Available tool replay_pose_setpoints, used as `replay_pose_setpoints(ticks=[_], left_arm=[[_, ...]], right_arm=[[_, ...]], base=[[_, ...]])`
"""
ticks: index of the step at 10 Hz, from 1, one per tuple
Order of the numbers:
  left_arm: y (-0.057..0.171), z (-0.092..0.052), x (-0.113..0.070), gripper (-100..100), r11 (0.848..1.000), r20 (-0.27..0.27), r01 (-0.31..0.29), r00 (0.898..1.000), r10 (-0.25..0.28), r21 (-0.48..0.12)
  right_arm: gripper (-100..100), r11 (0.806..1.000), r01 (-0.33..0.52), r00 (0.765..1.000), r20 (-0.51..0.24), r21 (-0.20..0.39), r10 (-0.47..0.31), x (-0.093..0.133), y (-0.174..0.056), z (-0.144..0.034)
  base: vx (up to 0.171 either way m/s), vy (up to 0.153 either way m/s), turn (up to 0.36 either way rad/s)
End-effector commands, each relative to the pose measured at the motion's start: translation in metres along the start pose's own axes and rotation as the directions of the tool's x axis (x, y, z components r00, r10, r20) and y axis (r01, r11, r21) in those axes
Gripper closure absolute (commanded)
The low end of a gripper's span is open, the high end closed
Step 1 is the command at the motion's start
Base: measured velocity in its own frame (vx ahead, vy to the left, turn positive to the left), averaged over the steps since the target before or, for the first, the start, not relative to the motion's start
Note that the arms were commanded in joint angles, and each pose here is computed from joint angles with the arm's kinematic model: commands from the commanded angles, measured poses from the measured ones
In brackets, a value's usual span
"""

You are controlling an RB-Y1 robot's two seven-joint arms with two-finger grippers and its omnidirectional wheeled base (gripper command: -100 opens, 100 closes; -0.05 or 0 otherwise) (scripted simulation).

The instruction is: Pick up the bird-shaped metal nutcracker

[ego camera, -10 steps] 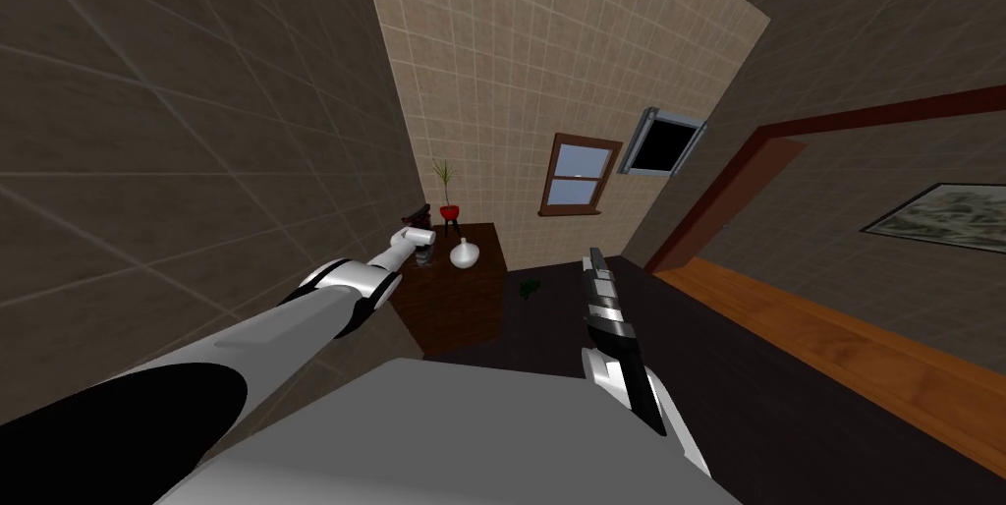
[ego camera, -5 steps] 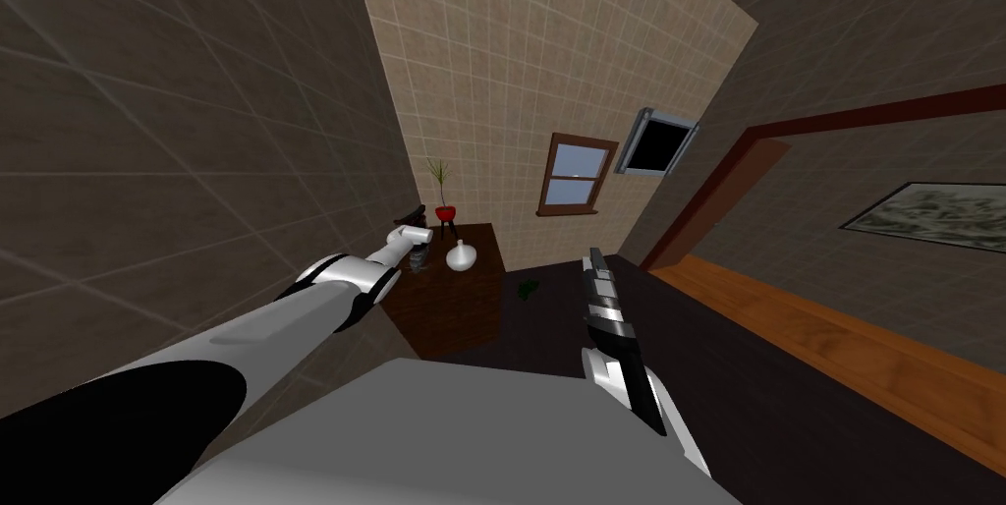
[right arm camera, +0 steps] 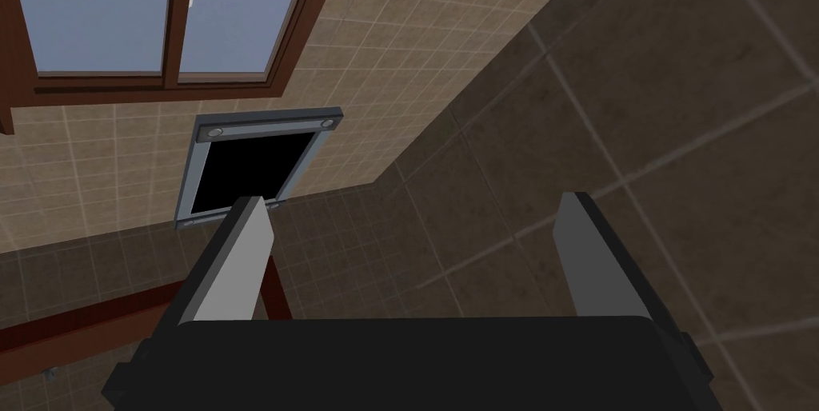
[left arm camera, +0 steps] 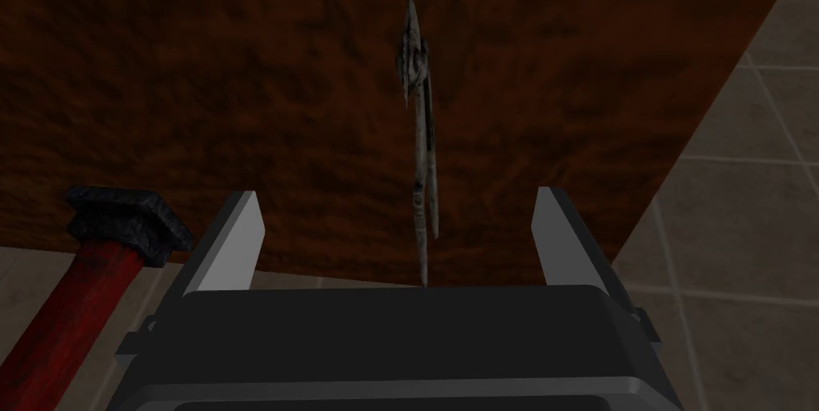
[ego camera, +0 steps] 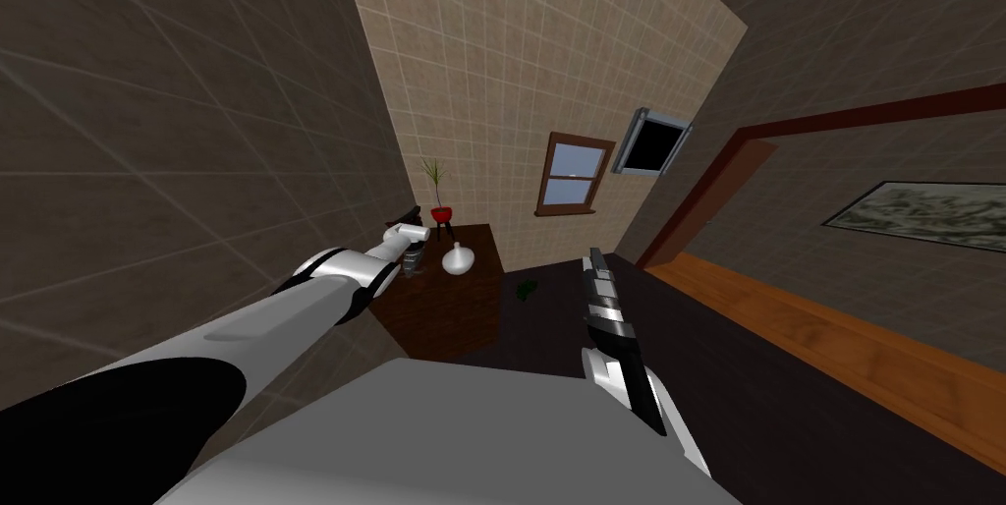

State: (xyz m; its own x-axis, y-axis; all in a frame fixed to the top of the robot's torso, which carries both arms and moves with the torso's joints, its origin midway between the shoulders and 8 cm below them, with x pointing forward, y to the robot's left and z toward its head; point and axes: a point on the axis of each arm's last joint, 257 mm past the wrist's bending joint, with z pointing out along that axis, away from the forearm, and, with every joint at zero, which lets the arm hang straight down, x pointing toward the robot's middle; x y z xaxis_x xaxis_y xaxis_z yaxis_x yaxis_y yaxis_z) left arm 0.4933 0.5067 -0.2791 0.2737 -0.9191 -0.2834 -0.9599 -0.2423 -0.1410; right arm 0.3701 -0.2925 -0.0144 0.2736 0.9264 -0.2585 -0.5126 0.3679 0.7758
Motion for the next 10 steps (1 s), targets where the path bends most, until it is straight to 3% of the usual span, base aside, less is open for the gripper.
replay_pose_setpoints(ticks=[1,2,4,8,9,10], left_arm=[[0.01,0.002,-0.004,-100,0.999,0.005,0.011,1.0,-0.011,-0.041],[0.011,0.002,-0.004,-100,0.999,0.005,0.011,1.0,-0.011,-0.042],[0.028,0.001,-0.01,-100,0.993,0.015,0.027,1.0,-0.026,-0.112],[0.028,0.002,-0.011,-100,0.993,0.015,0.027,1.0,-0.025,-0.111],[0.029,0.002,-0.011,0,0.993,0.015,0.028,1.0,-0.026,-0.114],[0.034,0.015,-0.007,-100,0.993,0.015,0.024,1.0,-0.023,-0.113]], right_arm=[[0,1.0,0.0,1.0,0.0,0.0,0.0,0.0,0.0,0.0],[0,1.0,0.0,1.0,0.0,0.0,0.0,0.0,0.0,0.0],[0,1.0,0.0,1.0,0.0,0.0,0.0,0.0,0.0,0.0],[0,1.0,0.0,1.0,0.0,0.0,0.0,0.0,0.0,0.0],[0,1.0,0.0,1.0,0.0,0.0,0.0,0.0,0.0,0.0],[0,1.0,0.0,1.0,0.0,0.0,0.0,0.0,0.0,0.0]], base=[[0.015,0.005,-0.03],[0.017,0.007,-0.024],[0.036,0.017,-0.049],[0.015,0.009,-0.006],[0.0,0.0,0.0],[0.018,0.016,0.015]])
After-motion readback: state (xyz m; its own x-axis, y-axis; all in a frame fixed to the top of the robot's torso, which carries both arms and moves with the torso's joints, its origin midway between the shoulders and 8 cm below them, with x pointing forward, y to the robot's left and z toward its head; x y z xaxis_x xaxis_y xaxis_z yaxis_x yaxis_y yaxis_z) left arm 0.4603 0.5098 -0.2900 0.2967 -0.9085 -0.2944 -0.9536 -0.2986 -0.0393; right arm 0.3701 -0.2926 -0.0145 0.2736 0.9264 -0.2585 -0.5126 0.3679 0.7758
